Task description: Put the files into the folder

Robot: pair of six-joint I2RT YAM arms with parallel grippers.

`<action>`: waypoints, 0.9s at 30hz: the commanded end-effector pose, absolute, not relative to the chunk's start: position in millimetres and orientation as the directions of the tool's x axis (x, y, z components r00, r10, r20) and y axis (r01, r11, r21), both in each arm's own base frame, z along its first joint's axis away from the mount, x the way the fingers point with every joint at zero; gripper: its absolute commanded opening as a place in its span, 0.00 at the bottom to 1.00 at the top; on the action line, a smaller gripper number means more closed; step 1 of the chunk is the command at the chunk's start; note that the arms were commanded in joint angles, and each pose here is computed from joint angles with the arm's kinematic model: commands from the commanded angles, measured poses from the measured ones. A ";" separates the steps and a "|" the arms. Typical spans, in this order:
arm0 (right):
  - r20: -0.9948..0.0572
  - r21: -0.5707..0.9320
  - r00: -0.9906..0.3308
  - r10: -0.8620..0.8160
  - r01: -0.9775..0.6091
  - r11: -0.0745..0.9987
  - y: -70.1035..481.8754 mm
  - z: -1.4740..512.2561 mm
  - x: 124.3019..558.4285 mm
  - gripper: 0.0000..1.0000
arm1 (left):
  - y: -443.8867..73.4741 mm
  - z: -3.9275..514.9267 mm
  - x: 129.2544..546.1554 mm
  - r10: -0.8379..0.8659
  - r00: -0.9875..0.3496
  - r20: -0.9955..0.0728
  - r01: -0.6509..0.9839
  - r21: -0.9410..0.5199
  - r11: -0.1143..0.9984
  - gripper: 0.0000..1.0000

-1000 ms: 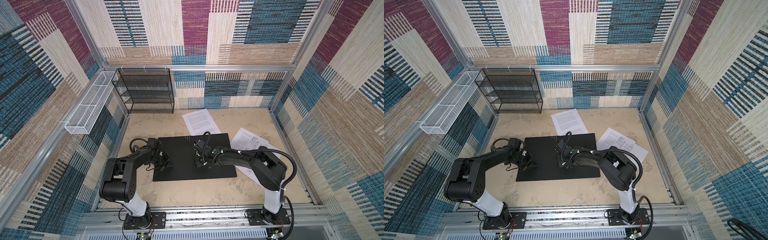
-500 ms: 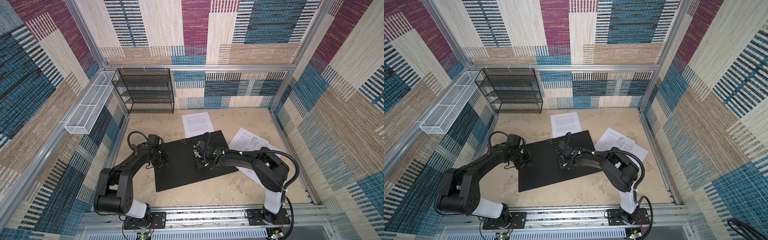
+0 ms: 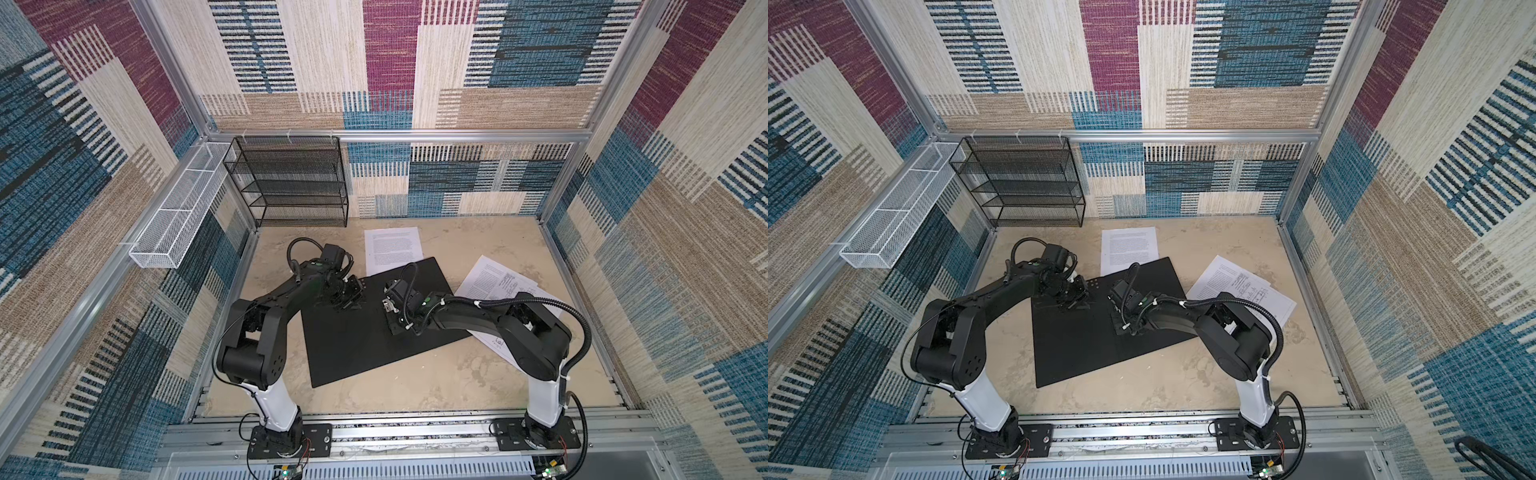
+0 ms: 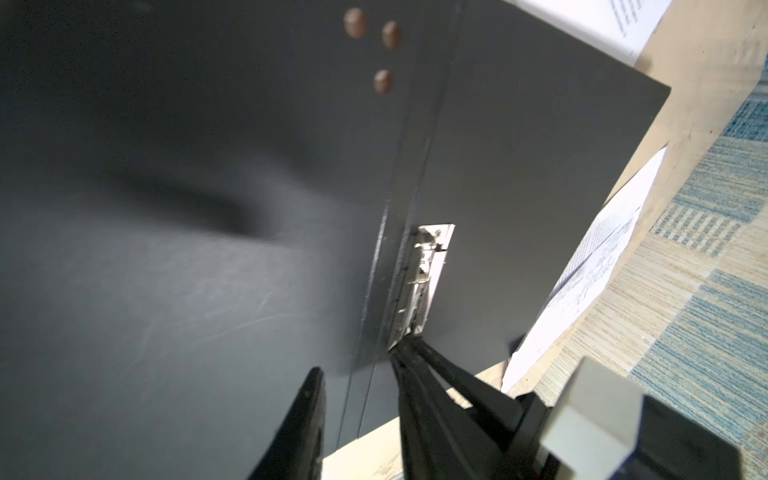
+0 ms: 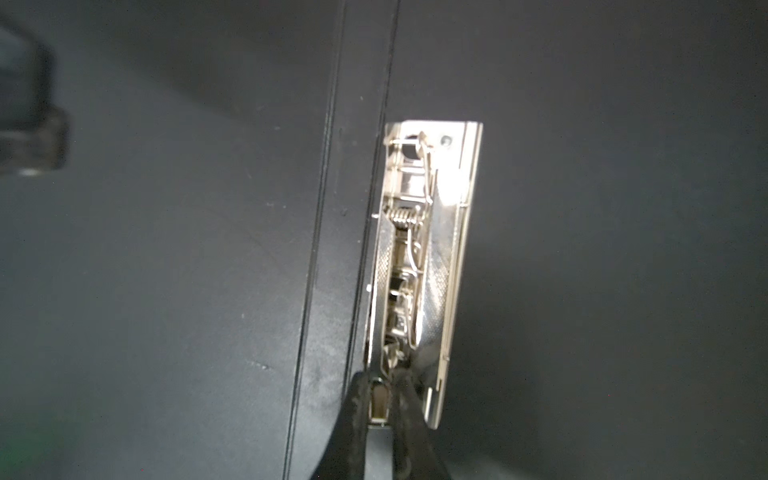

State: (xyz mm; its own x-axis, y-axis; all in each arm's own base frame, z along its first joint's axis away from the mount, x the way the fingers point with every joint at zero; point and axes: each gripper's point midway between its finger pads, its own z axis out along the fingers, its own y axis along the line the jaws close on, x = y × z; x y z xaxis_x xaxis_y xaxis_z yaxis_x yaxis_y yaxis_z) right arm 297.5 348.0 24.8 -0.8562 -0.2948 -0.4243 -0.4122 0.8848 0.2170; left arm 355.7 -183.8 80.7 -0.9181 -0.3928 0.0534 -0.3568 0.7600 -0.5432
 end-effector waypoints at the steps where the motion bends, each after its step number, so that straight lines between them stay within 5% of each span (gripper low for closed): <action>1: -0.272 0.207 -0.910 -0.312 -0.372 0.905 329.0 -2.0 267.6 0.00 | -194.3 82.9 365.8 -0.387 -0.921 0.045 -0.347 -0.548 0.761 0.34; 27: -0.292 0.241 -0.909 -0.297 -0.370 0.897 331.5 4.7 265.6 0.00 | -233.7 34.0 384.7 -0.303 -0.945 0.122 -0.326 -0.369 0.870 0.11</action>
